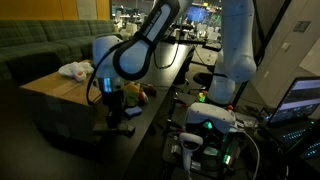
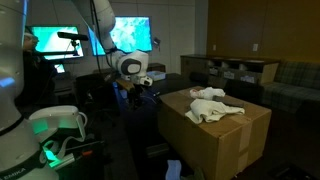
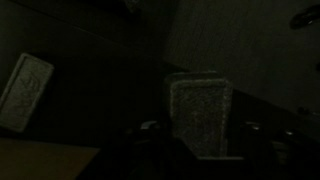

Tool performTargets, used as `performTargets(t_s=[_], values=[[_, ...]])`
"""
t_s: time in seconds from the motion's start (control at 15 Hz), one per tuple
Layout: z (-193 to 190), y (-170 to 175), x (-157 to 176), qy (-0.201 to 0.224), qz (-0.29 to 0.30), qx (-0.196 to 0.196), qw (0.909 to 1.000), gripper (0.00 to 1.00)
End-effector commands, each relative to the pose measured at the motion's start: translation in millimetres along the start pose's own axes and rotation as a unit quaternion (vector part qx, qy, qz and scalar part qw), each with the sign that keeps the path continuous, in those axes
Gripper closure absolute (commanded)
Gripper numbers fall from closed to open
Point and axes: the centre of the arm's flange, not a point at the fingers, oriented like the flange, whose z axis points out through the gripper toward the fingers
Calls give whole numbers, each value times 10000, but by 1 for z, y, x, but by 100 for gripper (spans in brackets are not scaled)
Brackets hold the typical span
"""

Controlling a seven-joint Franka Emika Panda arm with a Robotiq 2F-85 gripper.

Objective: Replace the objects on the box with the objects on the table one after the other

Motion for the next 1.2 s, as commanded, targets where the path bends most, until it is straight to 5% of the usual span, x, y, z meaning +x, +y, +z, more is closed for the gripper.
performTargets(t_s=[0.0, 0.53, 1.13], values=[[-81, 1, -21, 263, 211, -141, 9993, 69], [-200, 22, 1, 972, 823, -663, 9896, 69], [-192, 55, 97, 1196, 1244, -1392, 9751, 69]])
